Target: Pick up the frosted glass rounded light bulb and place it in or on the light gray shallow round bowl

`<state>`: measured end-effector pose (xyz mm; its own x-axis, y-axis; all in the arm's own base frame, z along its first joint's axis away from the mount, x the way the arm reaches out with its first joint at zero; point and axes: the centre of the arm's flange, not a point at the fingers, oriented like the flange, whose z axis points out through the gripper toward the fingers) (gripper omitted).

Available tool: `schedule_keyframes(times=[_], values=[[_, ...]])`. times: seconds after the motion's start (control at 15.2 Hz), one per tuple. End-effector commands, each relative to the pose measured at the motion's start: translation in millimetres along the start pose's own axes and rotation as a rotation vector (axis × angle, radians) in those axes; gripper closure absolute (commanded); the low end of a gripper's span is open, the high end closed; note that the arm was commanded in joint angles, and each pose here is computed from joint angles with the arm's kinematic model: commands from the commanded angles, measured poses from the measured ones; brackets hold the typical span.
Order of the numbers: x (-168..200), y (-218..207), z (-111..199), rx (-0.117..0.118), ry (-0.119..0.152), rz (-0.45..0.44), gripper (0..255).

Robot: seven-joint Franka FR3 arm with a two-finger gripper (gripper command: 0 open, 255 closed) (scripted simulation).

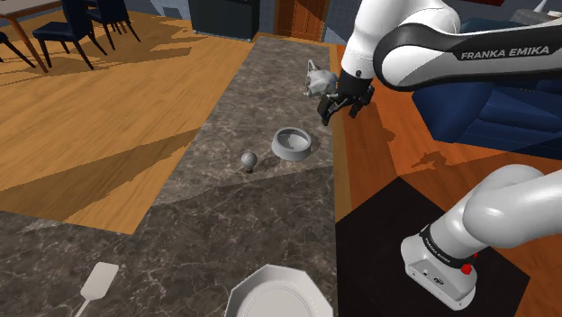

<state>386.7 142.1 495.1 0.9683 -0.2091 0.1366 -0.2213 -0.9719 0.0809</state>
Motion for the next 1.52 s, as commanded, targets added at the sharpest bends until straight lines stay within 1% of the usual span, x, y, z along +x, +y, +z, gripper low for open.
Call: schedule_keyframes(times=[0.0,0.73,1.45], values=[[9.0,-22.3,16.3,0.002,0.005,0.014,0],[45.9,-133.4,101.0,0.002,0.026,0.085,0],[92.3,-241.5,184.8,0.001,0.047,0.156,0]])
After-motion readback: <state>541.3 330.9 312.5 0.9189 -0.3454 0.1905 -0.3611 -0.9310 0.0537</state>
